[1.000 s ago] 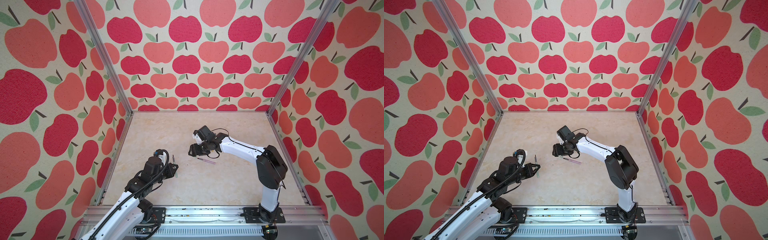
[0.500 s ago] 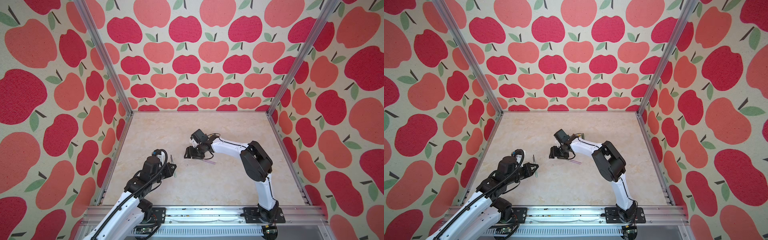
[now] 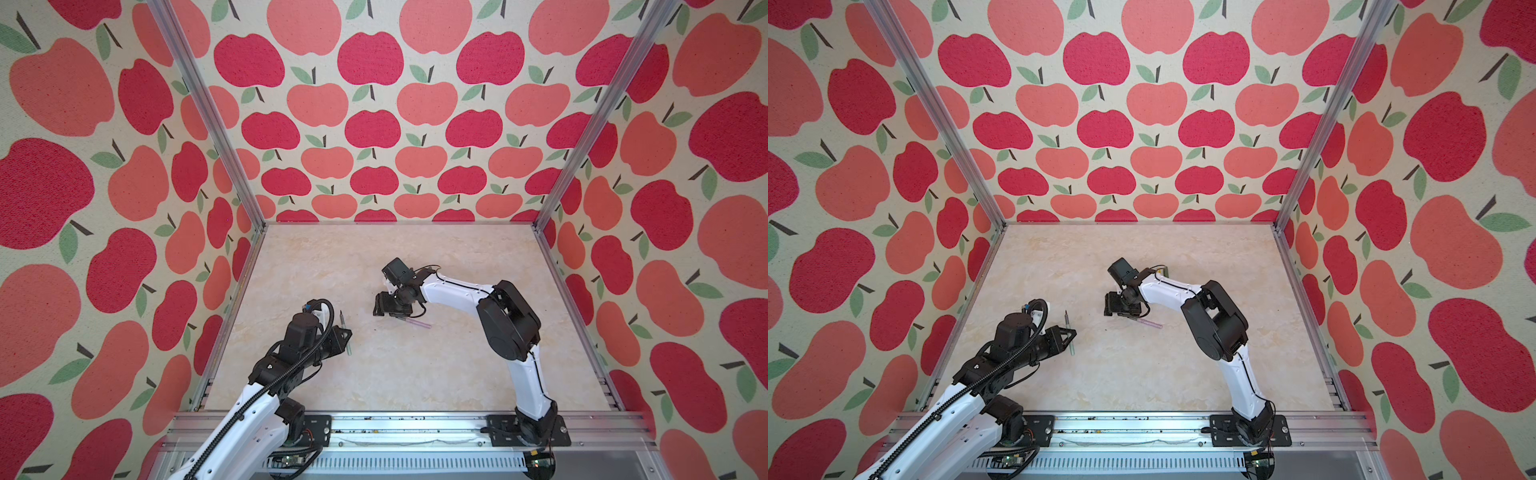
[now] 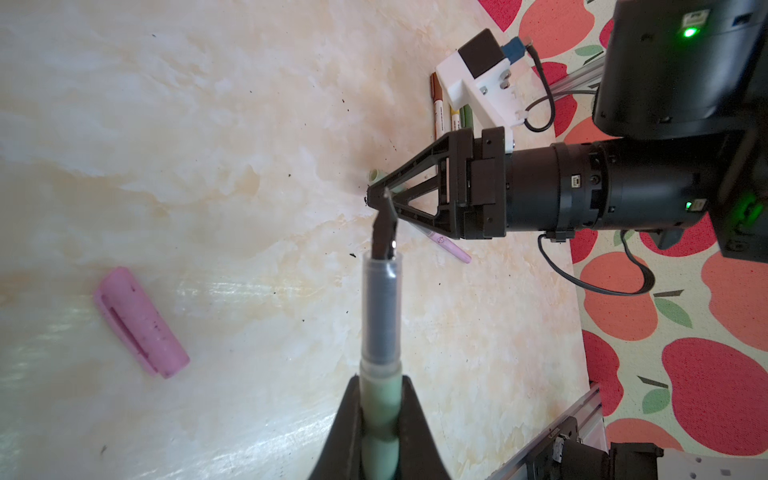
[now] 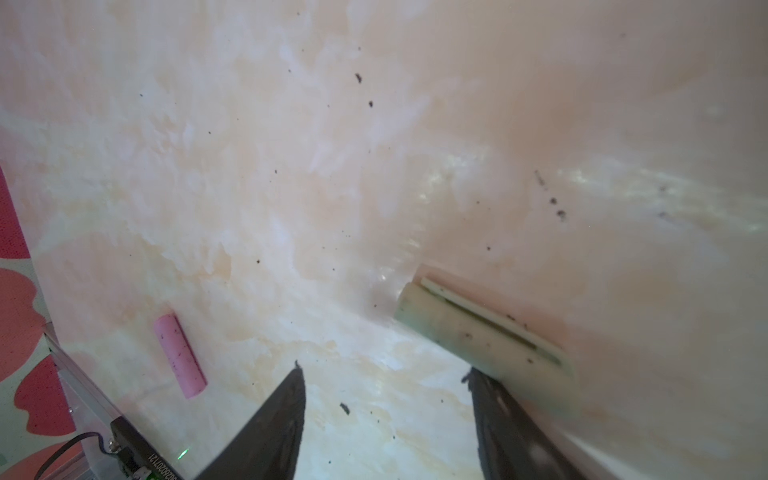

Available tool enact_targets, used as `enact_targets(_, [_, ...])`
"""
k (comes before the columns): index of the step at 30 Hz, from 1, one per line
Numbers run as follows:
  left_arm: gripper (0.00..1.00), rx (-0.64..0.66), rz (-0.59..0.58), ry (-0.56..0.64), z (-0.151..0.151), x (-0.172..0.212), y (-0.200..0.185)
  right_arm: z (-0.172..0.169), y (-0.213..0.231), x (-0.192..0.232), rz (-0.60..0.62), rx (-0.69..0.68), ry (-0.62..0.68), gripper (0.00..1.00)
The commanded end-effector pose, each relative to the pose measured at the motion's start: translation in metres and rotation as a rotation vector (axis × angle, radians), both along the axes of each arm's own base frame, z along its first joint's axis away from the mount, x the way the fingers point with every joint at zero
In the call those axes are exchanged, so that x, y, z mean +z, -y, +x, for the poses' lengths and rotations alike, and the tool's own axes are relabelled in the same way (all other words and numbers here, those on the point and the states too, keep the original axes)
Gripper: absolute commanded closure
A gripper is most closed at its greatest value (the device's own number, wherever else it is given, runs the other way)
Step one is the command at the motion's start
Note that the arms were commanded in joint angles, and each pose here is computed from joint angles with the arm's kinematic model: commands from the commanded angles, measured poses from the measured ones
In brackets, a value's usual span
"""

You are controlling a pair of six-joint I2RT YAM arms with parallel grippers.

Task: Insert the pens into the pen caps
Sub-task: 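Move the right gripper over the mint cap lying on the table, then lower the right gripper and close it on the mint cap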

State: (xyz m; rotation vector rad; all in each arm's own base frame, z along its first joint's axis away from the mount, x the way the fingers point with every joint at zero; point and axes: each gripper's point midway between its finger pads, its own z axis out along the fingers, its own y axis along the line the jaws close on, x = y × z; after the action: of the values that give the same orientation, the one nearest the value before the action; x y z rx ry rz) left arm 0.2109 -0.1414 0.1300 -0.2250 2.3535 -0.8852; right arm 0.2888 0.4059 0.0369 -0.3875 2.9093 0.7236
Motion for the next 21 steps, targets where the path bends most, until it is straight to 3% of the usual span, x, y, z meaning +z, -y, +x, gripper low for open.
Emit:
enact_targets(1, [1.00,-0.019,0.002,0.016,0.002,-0.001,0.002,0.009,0.015,-0.011,-0.074,-0.023,0.016,0.35])
enact_targets(9, [1.00,-0.025,-0.005,0.012,0.002,-0.001,0.003,0.029,0.019,-0.019,-0.132,-0.015,0.064,0.37])
enact_targets(21, [1.00,-0.024,-0.012,0.017,0.002,0.001,0.003,0.035,0.027,-0.038,-0.254,0.047,0.099,0.61])
